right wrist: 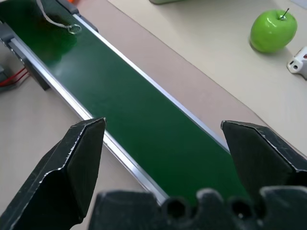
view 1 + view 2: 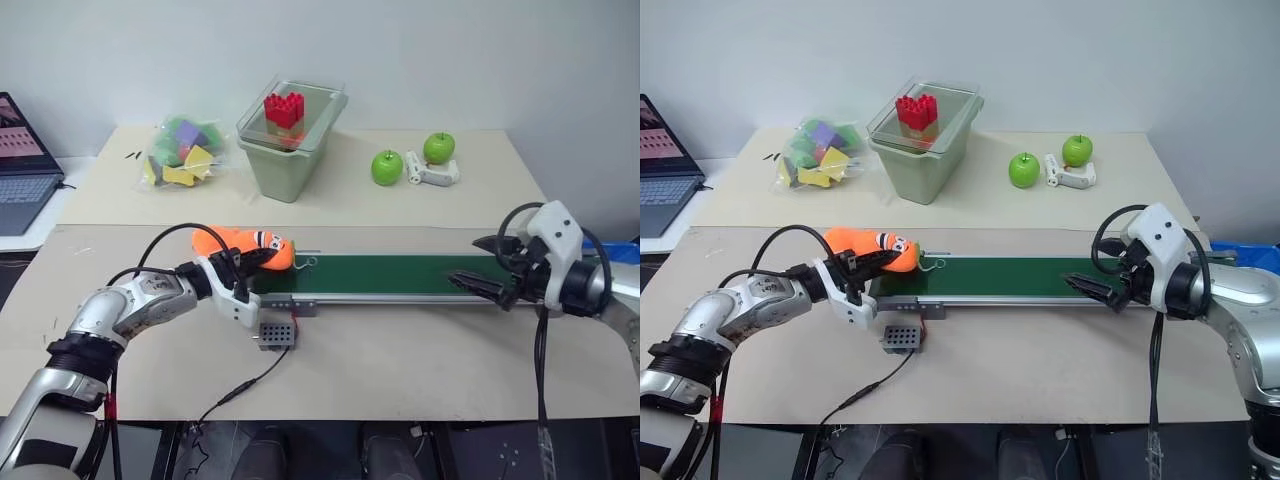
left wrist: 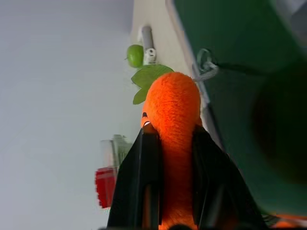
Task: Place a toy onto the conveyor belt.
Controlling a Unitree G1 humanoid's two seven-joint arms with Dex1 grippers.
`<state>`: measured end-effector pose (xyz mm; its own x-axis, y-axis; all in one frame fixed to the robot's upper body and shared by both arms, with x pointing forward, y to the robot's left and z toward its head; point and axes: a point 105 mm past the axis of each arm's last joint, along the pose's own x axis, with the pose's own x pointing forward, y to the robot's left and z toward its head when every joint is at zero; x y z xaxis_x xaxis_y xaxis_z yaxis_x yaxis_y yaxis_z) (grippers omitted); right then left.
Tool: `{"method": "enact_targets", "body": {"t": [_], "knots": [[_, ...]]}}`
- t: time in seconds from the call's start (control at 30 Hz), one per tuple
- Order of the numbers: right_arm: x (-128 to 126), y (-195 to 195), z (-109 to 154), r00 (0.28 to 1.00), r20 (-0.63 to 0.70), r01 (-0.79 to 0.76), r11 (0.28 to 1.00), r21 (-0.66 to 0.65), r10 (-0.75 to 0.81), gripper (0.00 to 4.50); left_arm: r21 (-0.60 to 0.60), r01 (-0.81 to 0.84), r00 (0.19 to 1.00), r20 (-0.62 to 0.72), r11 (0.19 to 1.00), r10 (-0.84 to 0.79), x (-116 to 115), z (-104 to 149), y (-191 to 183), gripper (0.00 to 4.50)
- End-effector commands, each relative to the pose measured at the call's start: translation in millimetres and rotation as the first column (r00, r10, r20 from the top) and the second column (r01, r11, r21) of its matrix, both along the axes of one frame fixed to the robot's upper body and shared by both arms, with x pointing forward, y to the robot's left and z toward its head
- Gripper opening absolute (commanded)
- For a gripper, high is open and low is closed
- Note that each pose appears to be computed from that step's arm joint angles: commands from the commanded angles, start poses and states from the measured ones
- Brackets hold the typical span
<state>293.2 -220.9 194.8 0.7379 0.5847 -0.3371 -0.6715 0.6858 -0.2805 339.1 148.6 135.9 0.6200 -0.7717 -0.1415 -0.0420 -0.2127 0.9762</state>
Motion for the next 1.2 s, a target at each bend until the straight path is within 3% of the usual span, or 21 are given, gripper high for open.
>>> {"method": "enact_targets", "body": {"t": [0.03,0.4,0.5,0.77,0.87,1.07,1.13,1.2], "knots": [[-2,1,22,0.997,0.072,-0.014,1.0,-0.01,0.015,4.5,-0.01,0.014,1.0,0.016,1.0,-0.014,-1,-4,1,0.68],[-1,3,25,0.996,0.09,0.0,1.0,-0.001,0.0,4.5,-0.005,0.015,0.998,-0.054,1.0,-0.016,2,-36,0,0.68],[-2,2,25,0.996,0.093,0.008,1.0,-0.001,-0.008,4.5,-0.02,0.022,0.998,-0.059,1.0,-0.023,5,-35,-3,1.44],[-3,0,22,0.996,0.088,0.018,1.0,0.003,-0.018,4.5,-0.109,0.06,0.998,-0.017,0.992,-0.063,6,-4,-11,4.4],[-1,0,22,0.996,0.09,0.021,1.0,0.003,-0.021,4.5,-0.162,0.122,0.992,0.029,0.979,-0.119,-3,23,-22,4.49],[-1,-3,22,0.996,0.09,0.027,1.0,0.001,-0.027,4.5,-0.193,0.111,0.994,0.027,0.975,-0.108,-14,45,-10,4.49],[-1,-6,22,0.995,0.09,0.029,1.0,-0.001,-0.029,4.5,-0.214,0.092,0.994,-0.042,0.972,-0.104,-18,46,-3,4.49],[-1,-9,23,0.995,0.09,0.032,0.999,-0.009,-0.031,4.5,-0.287,-0.028,0.955,-0.29,0.958,-0.059,-18,36,10,4.49]]}}
